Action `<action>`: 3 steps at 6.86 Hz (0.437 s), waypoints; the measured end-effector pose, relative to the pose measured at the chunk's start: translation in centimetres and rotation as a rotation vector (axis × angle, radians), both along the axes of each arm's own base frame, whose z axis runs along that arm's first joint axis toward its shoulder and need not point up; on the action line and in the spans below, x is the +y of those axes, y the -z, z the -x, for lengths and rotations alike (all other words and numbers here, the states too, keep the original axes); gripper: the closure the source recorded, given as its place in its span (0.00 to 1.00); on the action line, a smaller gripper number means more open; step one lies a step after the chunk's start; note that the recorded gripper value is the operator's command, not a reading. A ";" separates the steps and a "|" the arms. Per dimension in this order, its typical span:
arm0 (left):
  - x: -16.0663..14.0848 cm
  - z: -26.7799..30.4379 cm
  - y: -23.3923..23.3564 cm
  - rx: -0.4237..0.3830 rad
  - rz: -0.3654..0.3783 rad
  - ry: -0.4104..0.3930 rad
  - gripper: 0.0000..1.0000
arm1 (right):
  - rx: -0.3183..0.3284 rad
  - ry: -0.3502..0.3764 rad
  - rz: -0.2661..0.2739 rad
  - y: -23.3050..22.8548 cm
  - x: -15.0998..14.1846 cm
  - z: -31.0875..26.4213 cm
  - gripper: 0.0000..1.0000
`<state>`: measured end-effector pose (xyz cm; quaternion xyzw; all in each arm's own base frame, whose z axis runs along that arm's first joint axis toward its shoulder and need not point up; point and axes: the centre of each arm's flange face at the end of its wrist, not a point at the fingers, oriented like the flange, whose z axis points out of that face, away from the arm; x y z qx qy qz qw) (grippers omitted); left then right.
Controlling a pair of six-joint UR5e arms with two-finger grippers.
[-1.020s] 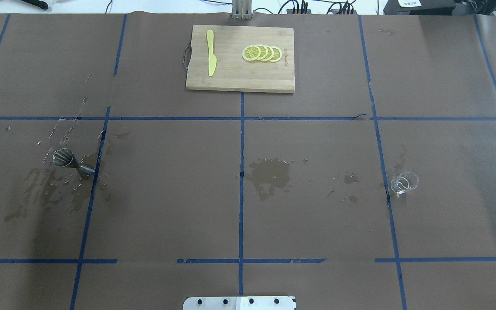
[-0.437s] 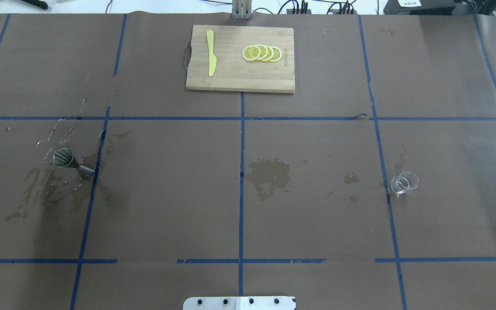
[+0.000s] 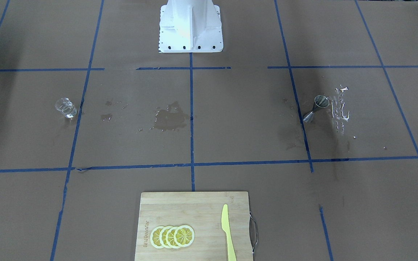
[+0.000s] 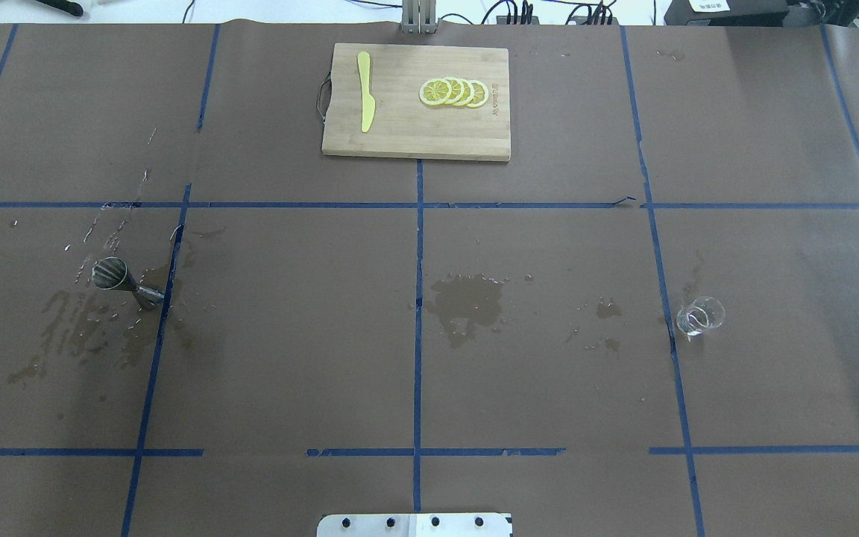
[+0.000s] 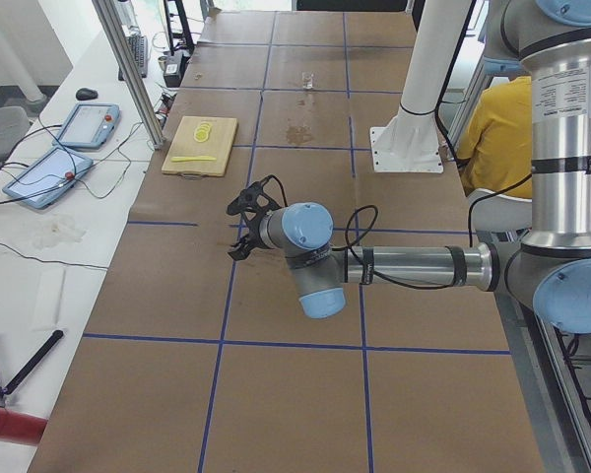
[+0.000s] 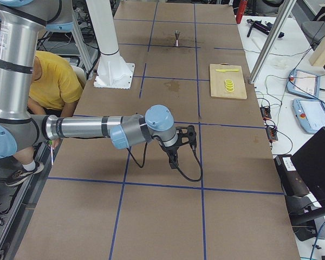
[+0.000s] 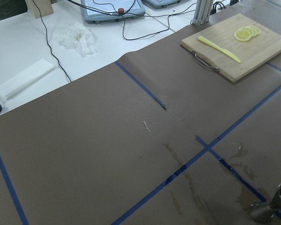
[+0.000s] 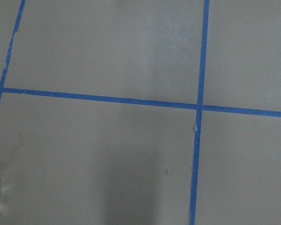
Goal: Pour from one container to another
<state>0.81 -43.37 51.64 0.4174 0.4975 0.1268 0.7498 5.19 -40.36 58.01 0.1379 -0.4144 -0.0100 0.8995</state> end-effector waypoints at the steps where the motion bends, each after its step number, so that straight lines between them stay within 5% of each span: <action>1: 0.5 -3.6 1.0 0.057 0.011 0.017 0.00 | 0.000 -0.003 -0.023 -0.2 0.6 0.0 0.00; 3: 2.6 -9.7 1.6 0.140 0.006 0.060 0.00 | -0.002 -0.010 -0.028 -0.5 1.0 0.0 0.00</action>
